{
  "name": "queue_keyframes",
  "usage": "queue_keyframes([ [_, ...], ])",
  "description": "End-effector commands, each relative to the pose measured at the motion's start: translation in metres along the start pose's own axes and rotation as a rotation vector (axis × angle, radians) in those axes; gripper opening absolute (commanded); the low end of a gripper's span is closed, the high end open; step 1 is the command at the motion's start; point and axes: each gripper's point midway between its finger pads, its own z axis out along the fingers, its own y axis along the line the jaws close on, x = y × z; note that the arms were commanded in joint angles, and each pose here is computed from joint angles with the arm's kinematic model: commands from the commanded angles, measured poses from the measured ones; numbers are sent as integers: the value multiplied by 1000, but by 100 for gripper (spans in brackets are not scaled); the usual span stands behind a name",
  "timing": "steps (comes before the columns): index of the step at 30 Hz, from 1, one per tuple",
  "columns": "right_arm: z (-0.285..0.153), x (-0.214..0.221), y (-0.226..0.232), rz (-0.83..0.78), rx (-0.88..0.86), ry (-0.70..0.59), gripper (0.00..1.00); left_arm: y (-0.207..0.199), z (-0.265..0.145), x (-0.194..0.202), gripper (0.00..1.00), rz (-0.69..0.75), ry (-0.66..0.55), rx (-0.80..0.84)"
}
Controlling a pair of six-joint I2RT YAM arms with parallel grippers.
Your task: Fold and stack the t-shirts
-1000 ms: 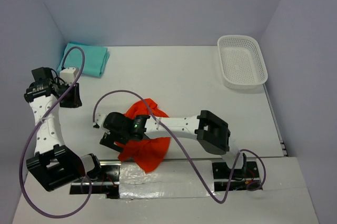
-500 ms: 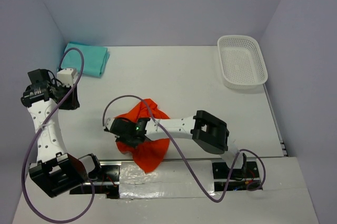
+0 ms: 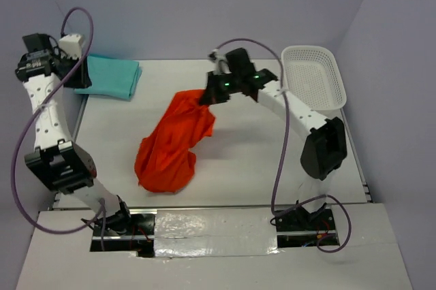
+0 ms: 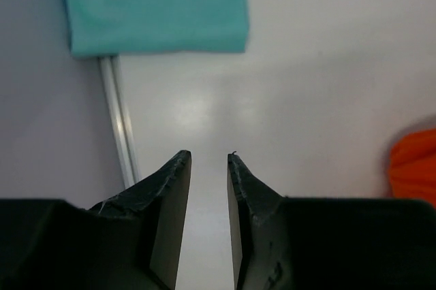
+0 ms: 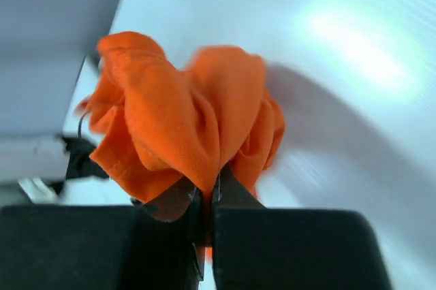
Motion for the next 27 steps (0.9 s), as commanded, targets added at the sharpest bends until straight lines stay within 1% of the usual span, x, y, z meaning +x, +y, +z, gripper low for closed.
queue_keyframes([
  [1,-21,29,-58,318,-9,29,20,-48,33,-65,41,164,-66,153],
  [2,-25,30,-75,358,3,13,35,-62,42,-70,42,216,-66,188],
  [3,-25,34,-98,393,45,7,50,-87,59,-72,45,257,-51,250],
  [4,-34,29,-128,426,104,-19,63,-99,64,-75,46,279,-56,279],
  [5,-37,35,-145,450,159,-2,84,-120,70,-75,48,313,-54,328],
  [6,-38,40,-175,439,271,-3,97,-136,74,-72,50,323,-53,386],
  [7,-46,38,-189,441,330,0,100,-148,82,-59,51,326,-22,426],
  [8,-50,40,-200,425,376,4,100,-171,84,-52,53,367,-13,472],
  [9,-55,43,-214,409,439,9,100,-183,82,-51,53,394,-28,487],
  [10,-57,47,-219,415,446,14,100,-192,91,-28,53,395,21,508],
  [11,-63,48,-227,432,449,1,100,-227,90,-20,54,462,25,559],
  [12,-68,48,-227,438,444,-17,100,-242,87,-15,55,496,22,576],
  [13,-68,59,-234,465,448,-24,91,-253,94,-5,55,527,36,572],
  [14,-71,63,-237,477,455,-36,79,-285,90,1,55,586,37,610],
  [15,-77,64,-240,488,461,-60,55,-300,96,8,55,598,58,621],
  [16,-77,74,-245,509,472,-57,10,-314,99,4,55,602,43,623],
  [17,-76,73,-248,507,481,-72,0,-340,108,17,55,585,88,661],
  [18,-72,79,-253,520,492,-58,0,-354,112,19,56,573,93,685],
  [19,-69,83,-255,534,496,-45,5,-369,120,11,56,563,48,703],
  [20,-65,90,-256,562,493,-25,14,-389,122,13,59,522,48,731],
  [21,-58,98,-259,574,495,1,22,-401,135,18,61,502,56,740],
  [22,-55,106,-259,579,502,21,36,-411,141,15,63,486,41,747],
  [23,-54,110,-262,570,526,22,43,-426,157,15,66,427,36,729],
  [24,-50,120,-258,568,528,40,53,-434,161,8,68,402,23,726],
  [25,-48,123,-256,565,528,40,56,-439,168,10,69,379,38,726],
  [26,-46,123,-255,557,530,33,56,-446,173,19,70,353,81,722],
  [27,-46,124,-254,562,540,29,56,-446,190,32,70,317,129,671],
])
